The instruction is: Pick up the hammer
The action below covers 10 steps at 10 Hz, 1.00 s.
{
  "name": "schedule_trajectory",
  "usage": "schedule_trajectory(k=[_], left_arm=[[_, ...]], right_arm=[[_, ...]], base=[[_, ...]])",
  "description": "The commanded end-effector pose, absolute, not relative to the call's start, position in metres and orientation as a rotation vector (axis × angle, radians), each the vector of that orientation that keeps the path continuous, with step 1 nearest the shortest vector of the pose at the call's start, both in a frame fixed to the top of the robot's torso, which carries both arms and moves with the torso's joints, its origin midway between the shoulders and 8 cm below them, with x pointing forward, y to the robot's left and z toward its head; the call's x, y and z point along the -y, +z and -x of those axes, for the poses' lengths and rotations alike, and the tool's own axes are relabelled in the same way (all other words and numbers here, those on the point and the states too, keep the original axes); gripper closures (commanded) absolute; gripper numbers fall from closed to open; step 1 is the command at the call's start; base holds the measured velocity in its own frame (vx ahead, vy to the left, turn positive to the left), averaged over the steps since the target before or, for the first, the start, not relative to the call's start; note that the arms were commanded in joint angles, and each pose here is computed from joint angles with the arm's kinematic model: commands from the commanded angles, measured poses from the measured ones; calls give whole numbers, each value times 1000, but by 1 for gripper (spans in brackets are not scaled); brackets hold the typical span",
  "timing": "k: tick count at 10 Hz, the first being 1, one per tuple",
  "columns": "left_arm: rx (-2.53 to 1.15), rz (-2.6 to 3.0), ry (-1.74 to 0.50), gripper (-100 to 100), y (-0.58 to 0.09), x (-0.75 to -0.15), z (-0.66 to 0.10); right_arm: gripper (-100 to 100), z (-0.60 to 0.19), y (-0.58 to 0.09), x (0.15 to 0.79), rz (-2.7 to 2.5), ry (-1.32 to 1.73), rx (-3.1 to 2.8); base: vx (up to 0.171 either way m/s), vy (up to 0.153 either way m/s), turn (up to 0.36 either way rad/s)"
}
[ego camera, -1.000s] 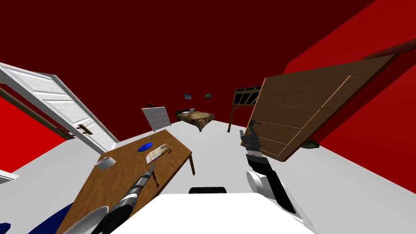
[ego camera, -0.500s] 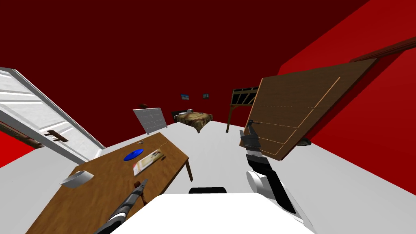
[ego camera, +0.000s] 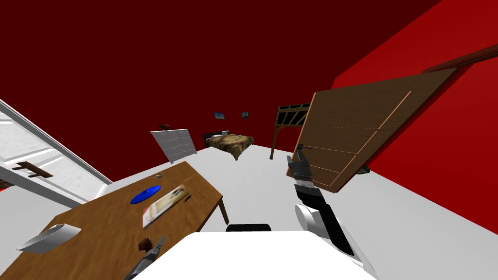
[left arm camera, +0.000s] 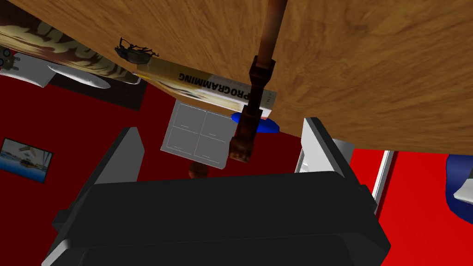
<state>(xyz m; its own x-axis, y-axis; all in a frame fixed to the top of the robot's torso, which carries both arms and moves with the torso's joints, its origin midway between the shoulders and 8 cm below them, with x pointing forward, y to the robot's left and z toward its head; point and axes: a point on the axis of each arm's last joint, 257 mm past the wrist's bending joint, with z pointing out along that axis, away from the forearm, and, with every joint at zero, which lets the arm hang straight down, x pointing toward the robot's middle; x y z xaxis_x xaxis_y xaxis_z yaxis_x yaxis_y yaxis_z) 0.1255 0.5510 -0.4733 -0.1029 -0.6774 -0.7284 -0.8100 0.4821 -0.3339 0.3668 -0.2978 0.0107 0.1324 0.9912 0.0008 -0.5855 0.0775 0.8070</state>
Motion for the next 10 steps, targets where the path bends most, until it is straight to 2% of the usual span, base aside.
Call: schedule_trajectory(k=[1, 5, 6, 10], left_arm=[[-1880, 1281, 238, -100, -488, -553, -98], [-2001, 1342, 391, -100, -519, -568, -21], [-2001, 1342, 391, -100, -519, -568, -21], [-2035, 1348, 445, -100, -522, -577, 0]], right_arm=[[0, -367, 11, 298, -768, 1324, -671], [0, -367, 11, 298, -768, 1324, -671], [0, -367, 11, 298, -768, 1324, -671], [0, -367, 11, 298, -767, 1324, -671]], base=[[127, 4, -53], [161, -3, -47], [151, 16, -16], [58, 4, -17]])
